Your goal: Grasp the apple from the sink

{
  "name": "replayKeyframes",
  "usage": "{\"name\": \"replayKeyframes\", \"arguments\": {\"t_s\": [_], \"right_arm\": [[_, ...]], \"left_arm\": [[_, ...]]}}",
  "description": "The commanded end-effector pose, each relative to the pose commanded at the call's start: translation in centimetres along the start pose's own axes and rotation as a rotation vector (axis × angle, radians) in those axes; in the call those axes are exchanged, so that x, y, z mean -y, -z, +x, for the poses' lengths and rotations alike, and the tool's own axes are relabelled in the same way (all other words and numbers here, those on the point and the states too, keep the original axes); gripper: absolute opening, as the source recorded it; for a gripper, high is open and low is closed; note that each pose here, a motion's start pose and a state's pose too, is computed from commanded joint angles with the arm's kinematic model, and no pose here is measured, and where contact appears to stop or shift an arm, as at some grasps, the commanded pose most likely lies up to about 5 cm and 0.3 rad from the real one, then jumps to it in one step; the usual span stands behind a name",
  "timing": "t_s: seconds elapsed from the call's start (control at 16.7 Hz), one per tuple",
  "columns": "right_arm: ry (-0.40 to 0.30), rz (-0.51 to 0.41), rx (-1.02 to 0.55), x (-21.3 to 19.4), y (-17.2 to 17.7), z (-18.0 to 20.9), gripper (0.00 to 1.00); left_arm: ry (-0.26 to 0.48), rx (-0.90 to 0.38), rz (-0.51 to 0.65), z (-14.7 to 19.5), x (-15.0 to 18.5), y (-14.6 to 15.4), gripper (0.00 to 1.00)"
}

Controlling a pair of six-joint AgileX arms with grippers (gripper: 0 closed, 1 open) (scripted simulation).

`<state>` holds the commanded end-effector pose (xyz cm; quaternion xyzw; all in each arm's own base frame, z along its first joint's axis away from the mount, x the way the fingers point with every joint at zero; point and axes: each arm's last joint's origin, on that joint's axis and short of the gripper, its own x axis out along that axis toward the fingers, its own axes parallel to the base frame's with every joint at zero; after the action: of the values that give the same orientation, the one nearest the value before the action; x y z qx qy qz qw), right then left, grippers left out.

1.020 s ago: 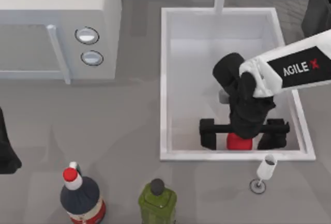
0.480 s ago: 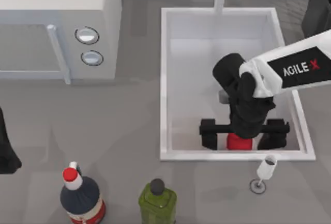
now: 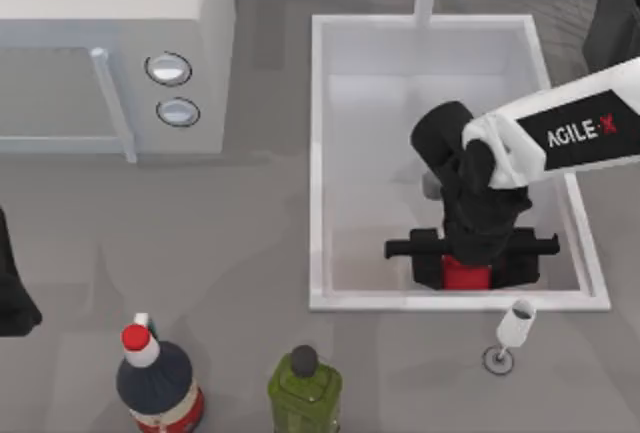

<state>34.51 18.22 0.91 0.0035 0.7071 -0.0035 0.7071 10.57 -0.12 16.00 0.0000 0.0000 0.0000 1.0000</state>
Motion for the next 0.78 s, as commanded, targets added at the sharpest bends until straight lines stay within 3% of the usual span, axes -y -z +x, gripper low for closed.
{"name": "replayKeyframes", "arguments": {"t_s": [0.48, 0.54, 0.78], "right_arm": [[0.000, 0.000, 0.000, 0.0, 0.0, 0.0, 0.00], [0.000, -0.007, 0.047, -0.1, -0.6, -2.5, 0.00], [-0.004, -0.007, 0.054, -0.7, -1.4, -4.3, 0.00]], "left_arm": [[0.000, 0.000, 0.000, 0.0, 0.0, 0.0, 1.00], [0.000, 0.000, 0.000, 0.0, 0.0, 0.0, 1.00], [0.000, 0.000, 0.000, 0.0, 0.0, 0.0, 1.00]]}}
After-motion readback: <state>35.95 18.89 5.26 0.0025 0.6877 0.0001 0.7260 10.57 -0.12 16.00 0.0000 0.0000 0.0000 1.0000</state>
